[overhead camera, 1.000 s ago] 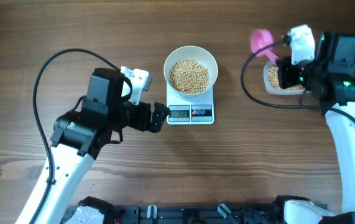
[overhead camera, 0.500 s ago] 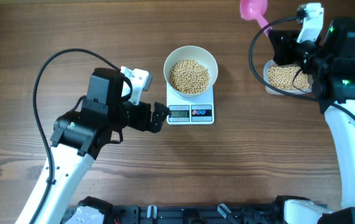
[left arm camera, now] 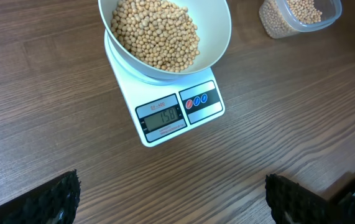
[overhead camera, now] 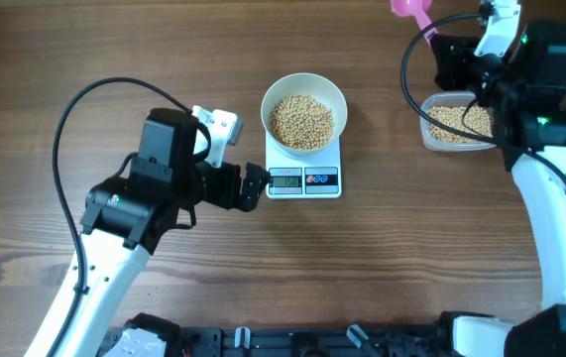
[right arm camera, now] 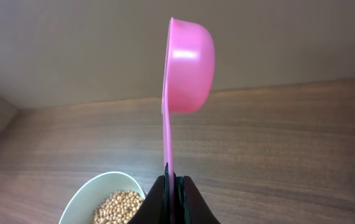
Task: Scoop item into bowl and weigh 150g on scale
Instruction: 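Lift the pink scoop up out of the tub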
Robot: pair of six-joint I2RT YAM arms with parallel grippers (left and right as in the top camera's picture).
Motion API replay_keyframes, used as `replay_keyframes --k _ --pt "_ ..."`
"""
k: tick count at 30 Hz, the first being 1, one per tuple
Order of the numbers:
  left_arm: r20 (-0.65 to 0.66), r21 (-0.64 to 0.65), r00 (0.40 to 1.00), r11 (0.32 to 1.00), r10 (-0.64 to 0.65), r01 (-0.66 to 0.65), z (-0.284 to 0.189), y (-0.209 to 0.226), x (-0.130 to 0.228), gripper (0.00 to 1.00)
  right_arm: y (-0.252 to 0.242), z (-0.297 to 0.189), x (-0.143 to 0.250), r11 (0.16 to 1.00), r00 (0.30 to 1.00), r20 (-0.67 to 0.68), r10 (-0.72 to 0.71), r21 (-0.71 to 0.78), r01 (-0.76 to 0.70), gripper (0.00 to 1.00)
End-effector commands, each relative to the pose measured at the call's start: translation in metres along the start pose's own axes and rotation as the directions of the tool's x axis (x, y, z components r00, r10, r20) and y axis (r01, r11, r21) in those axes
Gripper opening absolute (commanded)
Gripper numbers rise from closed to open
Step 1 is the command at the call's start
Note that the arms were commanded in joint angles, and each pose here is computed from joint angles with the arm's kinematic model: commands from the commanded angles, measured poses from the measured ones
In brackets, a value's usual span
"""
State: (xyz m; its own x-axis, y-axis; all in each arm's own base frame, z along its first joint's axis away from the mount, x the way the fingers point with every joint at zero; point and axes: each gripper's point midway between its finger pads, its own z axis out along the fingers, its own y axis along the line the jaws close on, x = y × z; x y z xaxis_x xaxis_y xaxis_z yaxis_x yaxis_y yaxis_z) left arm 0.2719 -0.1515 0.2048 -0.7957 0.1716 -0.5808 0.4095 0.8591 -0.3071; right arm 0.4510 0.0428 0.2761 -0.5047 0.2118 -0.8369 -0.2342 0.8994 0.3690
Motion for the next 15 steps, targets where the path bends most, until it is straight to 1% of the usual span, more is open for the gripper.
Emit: replay_keyframes --k 1,3,6,9,12,15 --pt "0.007 0.006 1.0 1.0 -0.008 0.008 -0.002 0.0 -0.001 1.0 0.001 0.003 -0.004 1.0 1.0 0.018 0.004 -0.006 -0.004 0.04" --pt "0.007 0.006 1.0 1.0 -0.008 0.008 -0.002 0.0 -0.001 1.0 0.009 0.003 -0.007 0.998 1.0 0.028 -0.006 -0.056 0.007 0.04" --pt "0.007 0.006 1.0 1.0 -0.008 0.008 -0.002 0.0 -0.001 1.0 0.031 0.0 -0.013 0.984 0.998 0.048 -0.03 -0.175 0.038 0.04" --pt "0.007 0.006 1.0 1.0 -0.008 0.008 -0.002 0.0 -0.001 1.0 0.037 -0.001 -0.016 0.976 0.995 0.068 -0.079 -0.2 0.091 0.04" --pt "0.007 0.006 1.0 1.0 -0.008 0.008 -0.002 0.0 -0.001 1.0 0.045 0.001 -0.013 0.955 0.976 0.085 -0.199 -0.206 0.212 0.04" --pt "0.007 0.005 1.0 1.0 -0.008 0.008 -0.002 0.0 -0.001 1.0 0.061 0.006 -0.001 0.93 0.96 0.068 -0.272 -0.238 0.28 0.04"
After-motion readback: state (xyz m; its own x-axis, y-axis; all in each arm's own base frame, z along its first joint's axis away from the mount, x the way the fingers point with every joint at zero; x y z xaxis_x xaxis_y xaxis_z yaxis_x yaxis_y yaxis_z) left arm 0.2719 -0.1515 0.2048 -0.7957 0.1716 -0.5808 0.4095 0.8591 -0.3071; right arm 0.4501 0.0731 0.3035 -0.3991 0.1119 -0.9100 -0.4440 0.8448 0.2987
